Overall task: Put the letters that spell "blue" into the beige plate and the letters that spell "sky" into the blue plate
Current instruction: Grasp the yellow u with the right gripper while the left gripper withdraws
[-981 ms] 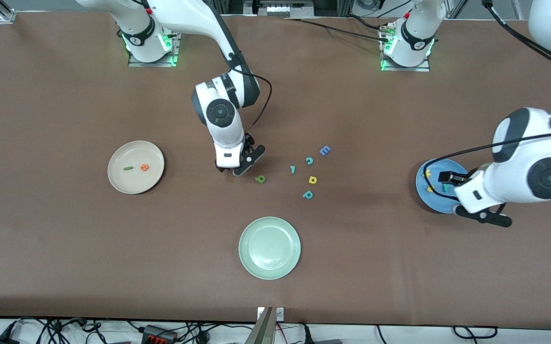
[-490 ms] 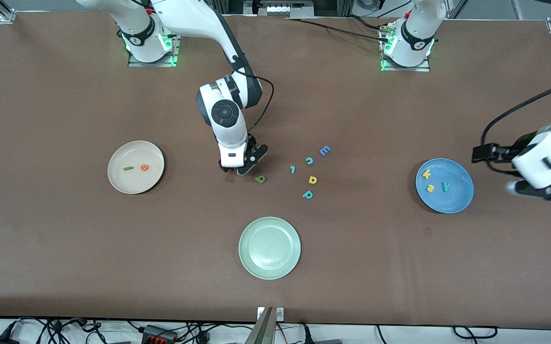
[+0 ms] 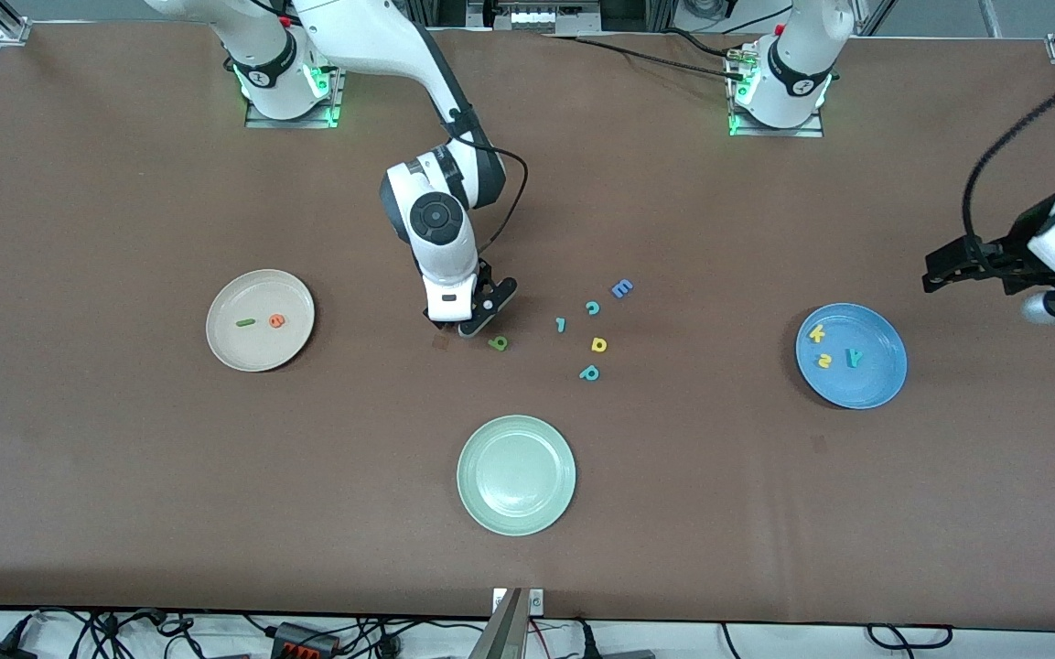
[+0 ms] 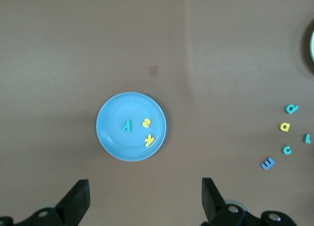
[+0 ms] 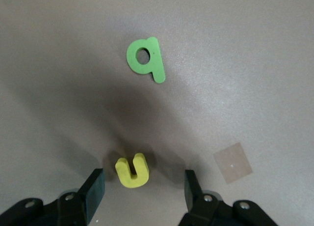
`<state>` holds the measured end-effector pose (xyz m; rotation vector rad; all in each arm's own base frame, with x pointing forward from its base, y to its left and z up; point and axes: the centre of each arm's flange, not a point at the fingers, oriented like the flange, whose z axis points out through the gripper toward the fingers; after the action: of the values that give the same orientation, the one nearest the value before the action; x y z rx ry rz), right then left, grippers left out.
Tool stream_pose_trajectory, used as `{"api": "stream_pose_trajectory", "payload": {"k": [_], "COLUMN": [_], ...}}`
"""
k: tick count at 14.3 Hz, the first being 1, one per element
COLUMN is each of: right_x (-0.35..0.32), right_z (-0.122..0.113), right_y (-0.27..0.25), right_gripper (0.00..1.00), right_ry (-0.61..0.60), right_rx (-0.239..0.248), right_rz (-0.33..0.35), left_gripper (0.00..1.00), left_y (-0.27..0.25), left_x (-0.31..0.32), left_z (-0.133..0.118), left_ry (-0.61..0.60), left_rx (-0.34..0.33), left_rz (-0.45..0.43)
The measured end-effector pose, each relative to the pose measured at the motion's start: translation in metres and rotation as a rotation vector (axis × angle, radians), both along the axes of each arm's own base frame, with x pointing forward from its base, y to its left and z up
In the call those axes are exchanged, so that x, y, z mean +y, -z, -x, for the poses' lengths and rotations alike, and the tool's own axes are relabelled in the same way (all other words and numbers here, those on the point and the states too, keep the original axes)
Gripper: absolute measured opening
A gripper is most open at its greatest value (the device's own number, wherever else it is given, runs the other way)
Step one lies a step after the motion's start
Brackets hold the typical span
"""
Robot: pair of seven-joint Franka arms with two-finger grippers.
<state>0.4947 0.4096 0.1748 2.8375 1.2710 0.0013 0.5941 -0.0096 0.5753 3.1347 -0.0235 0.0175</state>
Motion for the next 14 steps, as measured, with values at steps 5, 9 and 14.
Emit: {"api": "stream_pose_trajectory", "payload": {"k": [5, 9, 14], "right_x": [0.002, 0.005, 0.000], "right_z": [-0.002, -0.004, -0.008], "right_y": [0.001, -0.002, -0.003], "right_gripper": [0.64, 0.38, 0.27], "right_ry": [-0.003, -0.005, 0.004], "right_rx": [-0.015, -0.021, -0.023], "right_rz": [-0.004, -0.010, -0.010], "left_gripper": [1.00, 1.00, 1.00], "left_y": [0.007, 0.003, 0.001], "left_x": [0.008, -0.002, 0.002], "left_z": [0.019, 0.020, 0.019], "left_ry": [-0.016, 0.000, -0.007], "left_rx": [0.002, -0.006, -0.009], "left_rz": [0.014, 0.014, 0.014]}}
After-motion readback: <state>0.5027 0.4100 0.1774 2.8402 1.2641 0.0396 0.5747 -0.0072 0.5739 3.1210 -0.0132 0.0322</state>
